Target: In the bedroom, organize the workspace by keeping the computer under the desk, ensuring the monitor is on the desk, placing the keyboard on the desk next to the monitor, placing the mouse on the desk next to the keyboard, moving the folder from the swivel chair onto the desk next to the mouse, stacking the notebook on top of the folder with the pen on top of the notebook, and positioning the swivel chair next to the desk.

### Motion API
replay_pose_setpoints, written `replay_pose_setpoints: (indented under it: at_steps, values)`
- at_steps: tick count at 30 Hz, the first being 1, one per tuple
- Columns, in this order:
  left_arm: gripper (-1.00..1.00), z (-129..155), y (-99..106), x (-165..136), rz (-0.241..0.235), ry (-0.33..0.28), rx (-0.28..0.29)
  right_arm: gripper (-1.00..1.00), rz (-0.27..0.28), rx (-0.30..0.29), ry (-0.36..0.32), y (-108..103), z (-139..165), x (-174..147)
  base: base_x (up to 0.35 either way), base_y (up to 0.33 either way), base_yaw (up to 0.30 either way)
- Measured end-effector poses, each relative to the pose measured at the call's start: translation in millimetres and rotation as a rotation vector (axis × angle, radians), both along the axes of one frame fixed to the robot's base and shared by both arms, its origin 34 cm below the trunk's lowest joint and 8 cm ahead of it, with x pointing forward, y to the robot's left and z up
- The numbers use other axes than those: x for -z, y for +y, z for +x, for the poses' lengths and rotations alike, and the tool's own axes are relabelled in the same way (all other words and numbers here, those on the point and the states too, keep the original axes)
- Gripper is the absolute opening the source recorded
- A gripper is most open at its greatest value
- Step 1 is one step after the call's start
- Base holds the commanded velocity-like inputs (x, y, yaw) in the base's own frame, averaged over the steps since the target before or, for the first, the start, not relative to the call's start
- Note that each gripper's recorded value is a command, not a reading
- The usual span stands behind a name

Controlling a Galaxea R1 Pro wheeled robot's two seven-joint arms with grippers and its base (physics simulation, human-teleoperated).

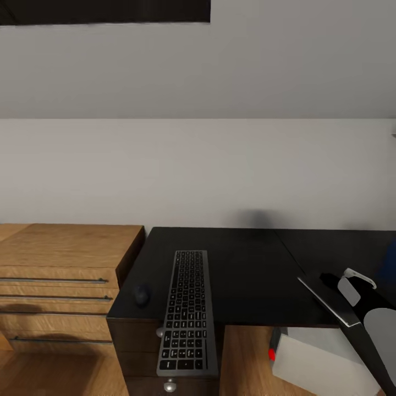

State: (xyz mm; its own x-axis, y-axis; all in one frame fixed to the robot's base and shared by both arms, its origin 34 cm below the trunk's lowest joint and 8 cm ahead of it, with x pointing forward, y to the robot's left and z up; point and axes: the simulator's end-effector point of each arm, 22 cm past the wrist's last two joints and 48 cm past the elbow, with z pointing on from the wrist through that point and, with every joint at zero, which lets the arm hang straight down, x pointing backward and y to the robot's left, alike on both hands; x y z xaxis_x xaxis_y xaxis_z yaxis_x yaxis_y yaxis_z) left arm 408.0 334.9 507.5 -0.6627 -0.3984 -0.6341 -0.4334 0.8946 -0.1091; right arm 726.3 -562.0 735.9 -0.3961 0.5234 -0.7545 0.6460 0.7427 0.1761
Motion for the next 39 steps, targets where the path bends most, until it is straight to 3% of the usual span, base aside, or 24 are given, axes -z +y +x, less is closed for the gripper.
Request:
replay_pose_setpoints:
  at_steps: [39]
  values:
    - [1.0, -0.5, -0.4, 0.3, 0.0, 0.002, 0.0, 1.0, -0.007, -0.007, 0.002, 1.0, 0.5, 0.1, -0.026, 0.047, 0.0]
